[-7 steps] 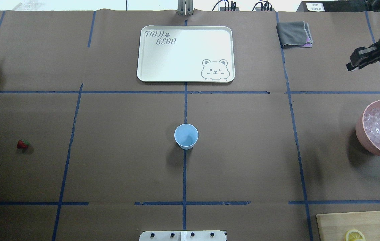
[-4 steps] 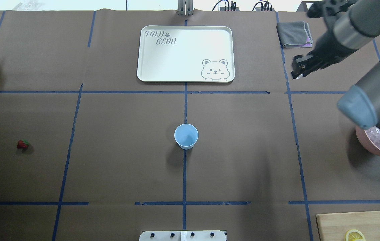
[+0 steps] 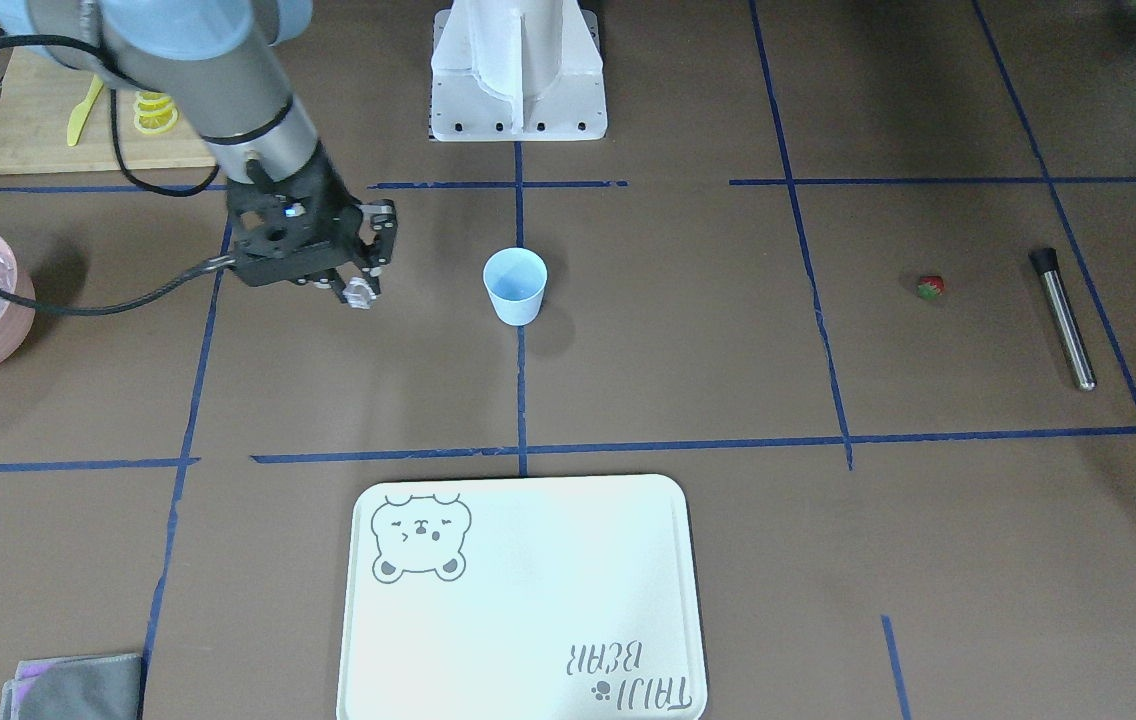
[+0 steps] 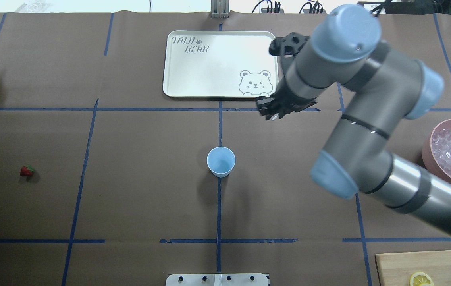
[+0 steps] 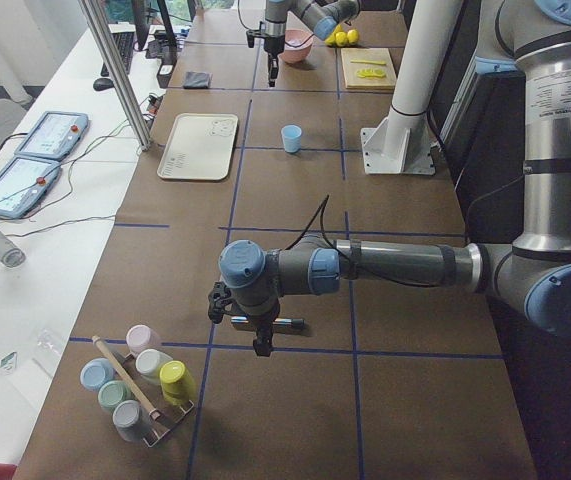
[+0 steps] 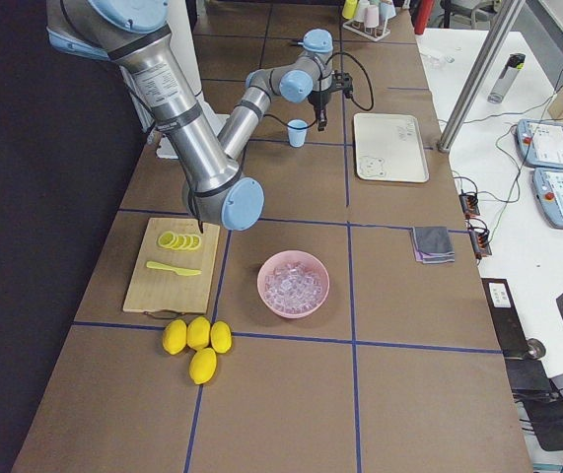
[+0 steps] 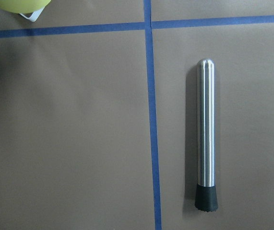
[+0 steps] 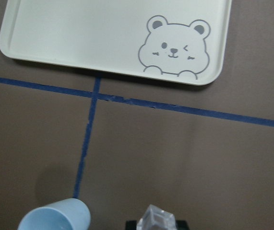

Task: Mash ice and strawberries in cup
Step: 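Carry the ice cube with the right gripper over the blue cup, then open the right gripper to drop the ice cube into the cup, then return the right gripper to the pink bowl and grasp another ice cube, then carry the ice cube with the right gripper over the blue cup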

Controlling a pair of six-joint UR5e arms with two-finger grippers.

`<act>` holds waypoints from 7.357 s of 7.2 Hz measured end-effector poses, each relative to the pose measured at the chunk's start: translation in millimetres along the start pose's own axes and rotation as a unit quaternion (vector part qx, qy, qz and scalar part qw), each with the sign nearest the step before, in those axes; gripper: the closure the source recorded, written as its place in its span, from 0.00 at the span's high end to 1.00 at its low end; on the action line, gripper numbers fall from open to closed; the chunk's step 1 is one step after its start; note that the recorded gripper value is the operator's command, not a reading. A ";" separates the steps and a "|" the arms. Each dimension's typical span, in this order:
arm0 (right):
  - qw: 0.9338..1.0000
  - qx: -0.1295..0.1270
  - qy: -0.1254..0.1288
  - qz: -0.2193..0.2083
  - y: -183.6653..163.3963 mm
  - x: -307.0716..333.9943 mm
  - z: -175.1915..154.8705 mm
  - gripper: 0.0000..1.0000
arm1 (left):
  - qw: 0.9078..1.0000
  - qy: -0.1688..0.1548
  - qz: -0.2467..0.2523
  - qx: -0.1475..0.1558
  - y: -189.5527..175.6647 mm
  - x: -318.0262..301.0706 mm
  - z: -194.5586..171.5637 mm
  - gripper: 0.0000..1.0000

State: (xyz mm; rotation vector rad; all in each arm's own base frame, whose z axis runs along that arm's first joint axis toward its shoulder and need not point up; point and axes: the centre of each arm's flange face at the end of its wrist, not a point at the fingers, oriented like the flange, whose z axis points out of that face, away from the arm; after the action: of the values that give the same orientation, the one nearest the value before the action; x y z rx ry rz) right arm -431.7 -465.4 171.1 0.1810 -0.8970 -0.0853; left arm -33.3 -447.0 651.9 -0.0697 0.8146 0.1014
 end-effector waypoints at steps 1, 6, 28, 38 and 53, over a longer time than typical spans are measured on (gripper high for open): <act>1.000 0.001 0.007 0.011 7.4 -41.0 13.5 0.07 | 1.000 0.000 -0.001 -0.001 0.7 -0.7 0.8 1.00; 0.997 -0.018 0.071 0.017 54.6 -126.4 64.3 0.39 | 1.000 0.000 -0.003 -0.003 1.4 -2.7 3.0 1.00; 0.981 -0.068 0.039 -0.180 52.3 474.3 -24.1 0.89 | 1.000 0.001 0.000 -0.002 1.0 -0.2 2.0 1.00; 0.972 -0.130 0.056 -0.188 108.0 493.9 28.3 0.03 | 1.000 0.001 0.000 -0.002 1.7 -0.3 1.8 1.00; 0.997 -0.025 0.031 0.072 37.2 -39.0 11.1 0.05 | 1.000 0.007 0.009 0.007 -0.7 9.5 -5.9 1.00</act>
State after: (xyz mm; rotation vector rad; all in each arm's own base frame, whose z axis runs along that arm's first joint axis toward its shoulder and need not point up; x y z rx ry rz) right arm -464.7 -424.4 155.0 0.0714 -0.8430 0.0309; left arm -31.1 -447.7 640.9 -0.0504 0.8300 0.1130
